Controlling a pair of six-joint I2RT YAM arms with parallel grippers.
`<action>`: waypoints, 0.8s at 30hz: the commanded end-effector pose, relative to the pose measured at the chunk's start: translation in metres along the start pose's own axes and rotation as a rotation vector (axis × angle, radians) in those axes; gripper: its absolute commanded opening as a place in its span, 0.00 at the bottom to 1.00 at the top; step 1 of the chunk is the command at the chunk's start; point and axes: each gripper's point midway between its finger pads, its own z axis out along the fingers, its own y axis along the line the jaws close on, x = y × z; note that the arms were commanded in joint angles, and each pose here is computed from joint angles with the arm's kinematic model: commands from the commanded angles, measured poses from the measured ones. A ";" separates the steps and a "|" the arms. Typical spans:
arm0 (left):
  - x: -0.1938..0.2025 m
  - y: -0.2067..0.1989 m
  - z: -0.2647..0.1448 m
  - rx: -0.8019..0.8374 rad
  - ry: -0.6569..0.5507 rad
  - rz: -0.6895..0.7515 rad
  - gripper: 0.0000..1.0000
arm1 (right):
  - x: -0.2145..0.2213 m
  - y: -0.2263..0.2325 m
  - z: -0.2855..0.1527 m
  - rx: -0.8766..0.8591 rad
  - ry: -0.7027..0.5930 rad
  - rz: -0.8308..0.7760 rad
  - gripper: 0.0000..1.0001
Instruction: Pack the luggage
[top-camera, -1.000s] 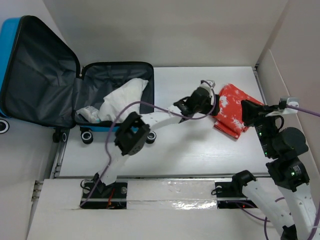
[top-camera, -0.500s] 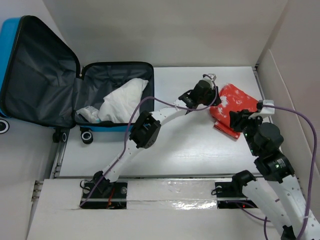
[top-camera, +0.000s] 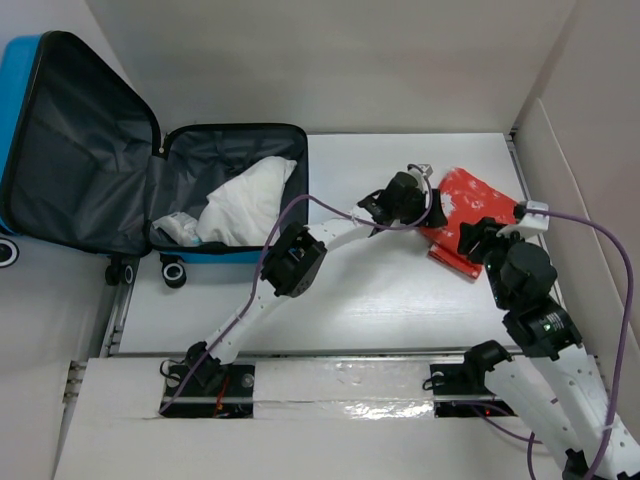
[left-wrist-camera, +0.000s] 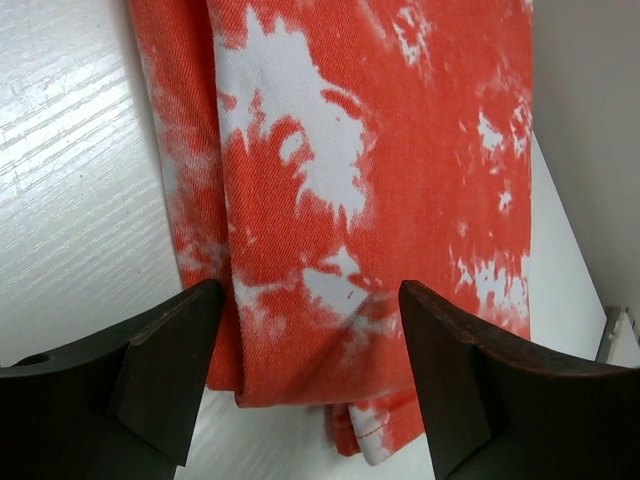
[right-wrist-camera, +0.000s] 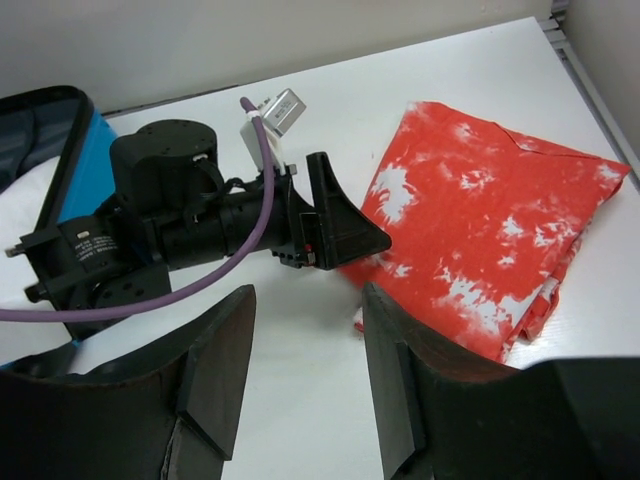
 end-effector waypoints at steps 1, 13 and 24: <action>0.011 0.005 0.001 -0.038 0.039 0.027 0.70 | -0.013 -0.009 -0.002 0.055 -0.057 0.044 0.54; 0.011 0.029 -0.068 -0.087 -0.054 -0.019 0.00 | 0.017 -0.020 0.033 0.109 0.008 0.071 0.00; 0.100 -0.005 -0.157 -0.083 -0.086 -0.054 0.00 | 0.099 -0.054 0.085 0.001 0.284 0.143 0.59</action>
